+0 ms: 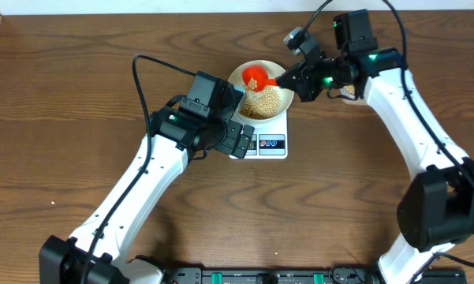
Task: Scoop item into bowl and weigh 50g on scale
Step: 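Lift the scoop out of the bowl and move it to the tub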
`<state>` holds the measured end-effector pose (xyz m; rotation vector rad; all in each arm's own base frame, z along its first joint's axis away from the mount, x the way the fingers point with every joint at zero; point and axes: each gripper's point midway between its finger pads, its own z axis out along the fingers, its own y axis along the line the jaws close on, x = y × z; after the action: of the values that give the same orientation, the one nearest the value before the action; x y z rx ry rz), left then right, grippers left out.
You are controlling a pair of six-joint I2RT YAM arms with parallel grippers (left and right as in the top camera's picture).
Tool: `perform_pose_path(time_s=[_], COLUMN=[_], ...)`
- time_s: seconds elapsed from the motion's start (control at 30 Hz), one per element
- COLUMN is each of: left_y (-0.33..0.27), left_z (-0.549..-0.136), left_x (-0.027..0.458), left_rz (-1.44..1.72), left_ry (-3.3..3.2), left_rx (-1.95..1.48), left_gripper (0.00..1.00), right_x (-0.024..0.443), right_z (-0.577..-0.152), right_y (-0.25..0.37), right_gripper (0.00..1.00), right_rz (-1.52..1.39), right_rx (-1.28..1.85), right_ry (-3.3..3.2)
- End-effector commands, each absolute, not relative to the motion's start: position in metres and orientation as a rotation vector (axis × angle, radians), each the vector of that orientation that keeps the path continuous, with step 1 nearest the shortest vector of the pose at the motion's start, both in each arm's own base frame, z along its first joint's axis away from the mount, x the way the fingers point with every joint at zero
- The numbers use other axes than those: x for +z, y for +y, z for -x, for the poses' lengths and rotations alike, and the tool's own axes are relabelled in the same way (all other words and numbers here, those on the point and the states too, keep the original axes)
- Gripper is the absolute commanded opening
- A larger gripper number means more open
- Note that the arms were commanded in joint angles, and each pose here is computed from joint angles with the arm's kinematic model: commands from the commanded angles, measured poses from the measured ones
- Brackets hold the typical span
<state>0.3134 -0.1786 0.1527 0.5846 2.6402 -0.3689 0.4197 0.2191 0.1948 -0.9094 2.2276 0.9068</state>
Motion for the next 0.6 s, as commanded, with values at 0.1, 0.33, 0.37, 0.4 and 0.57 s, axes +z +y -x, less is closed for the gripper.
perform_pose_path(time_s=[0.1, 0.33, 0.37, 0.4, 0.57], left_y=[-0.176, -0.176, -0.176, -0.176, -0.176], left_z=[-0.313, -0.313, -0.313, -0.313, -0.313], left_x=[0.146, 0.146, 0.146, 0.146, 0.146], left_rz=[-0.584, -0.584, -0.584, -0.583, -0.584], left_ry=[2.660, 2.660, 2.660, 2.660, 2.660], left_rx=[-0.350, -0.351, -0.350, -0.350, -0.350], left_gripper=[0.96, 0.96, 0.96, 0.97, 0.96], right_x=[0.221, 0.224, 0.224, 0.224, 0.224], right_z=[-0.416, -0.420, -0.420, -0.420, -0.419], right_y=[0.209, 0.198, 0.198, 0.198, 0.199], right_gripper=[0.01, 0.01, 0.01, 0.01, 0.01], right_rz=[0.857, 0.807, 0.807, 0.807, 0.808], right_rx=[1.028, 1.052, 1.052, 1.052, 1.056], right_ry=[2.162, 2.167, 2.167, 2.167, 2.165])
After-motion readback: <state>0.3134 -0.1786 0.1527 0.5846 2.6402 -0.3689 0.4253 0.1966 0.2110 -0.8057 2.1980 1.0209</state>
